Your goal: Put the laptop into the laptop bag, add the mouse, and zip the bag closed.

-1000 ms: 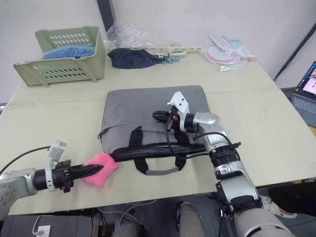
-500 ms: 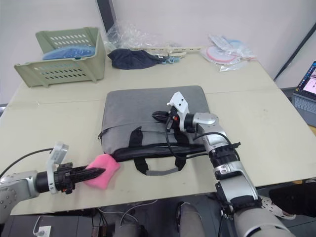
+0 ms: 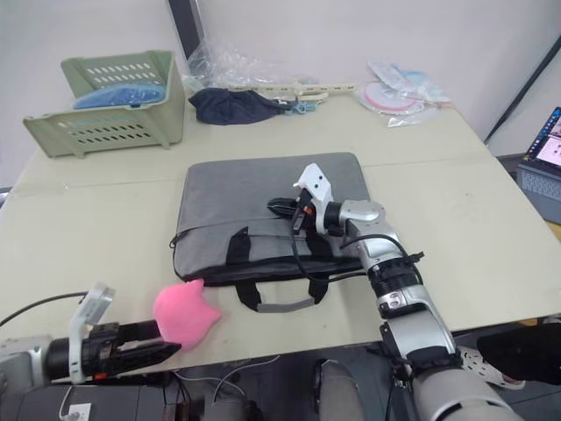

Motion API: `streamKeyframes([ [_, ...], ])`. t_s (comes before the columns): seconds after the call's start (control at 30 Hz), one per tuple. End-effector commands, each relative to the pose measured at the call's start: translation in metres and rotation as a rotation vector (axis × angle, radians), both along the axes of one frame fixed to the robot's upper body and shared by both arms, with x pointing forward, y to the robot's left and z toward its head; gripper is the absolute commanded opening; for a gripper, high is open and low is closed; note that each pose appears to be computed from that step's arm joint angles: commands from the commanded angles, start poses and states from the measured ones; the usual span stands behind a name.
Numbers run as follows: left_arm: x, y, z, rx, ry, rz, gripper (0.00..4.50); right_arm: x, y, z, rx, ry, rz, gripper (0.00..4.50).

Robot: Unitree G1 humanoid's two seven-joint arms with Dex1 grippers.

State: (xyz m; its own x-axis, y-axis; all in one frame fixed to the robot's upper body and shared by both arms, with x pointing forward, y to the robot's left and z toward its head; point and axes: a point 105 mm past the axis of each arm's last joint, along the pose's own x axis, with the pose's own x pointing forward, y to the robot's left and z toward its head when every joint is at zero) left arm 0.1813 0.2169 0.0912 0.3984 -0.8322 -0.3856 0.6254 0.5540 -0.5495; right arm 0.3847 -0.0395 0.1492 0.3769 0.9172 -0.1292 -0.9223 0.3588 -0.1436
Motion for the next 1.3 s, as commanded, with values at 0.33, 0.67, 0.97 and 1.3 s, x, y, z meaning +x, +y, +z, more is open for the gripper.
streamKeyframes([
  [0.33,-0.018,0.037,0.052,-0.042,-0.059,0.091,4.47,-0.007,-0.004,-0.054,-0.112,0.151,-0.02,0.0],
  [0.67,0.026,0.048,0.046,-0.006,-0.105,0.077,4.47,-0.008,-0.004,-0.054,-0.104,0.15,-0.027,0.0],
  [0.97,0.067,0.034,0.03,-0.075,-0.099,-0.007,4.47,-0.008,-0.003,-0.053,-0.103,0.146,-0.037,0.0],
  [1.3,0.064,0.021,0.022,-0.105,-0.061,-0.076,4.47,-0.008,-0.008,-0.053,-0.104,0.146,-0.056,0.0],
])
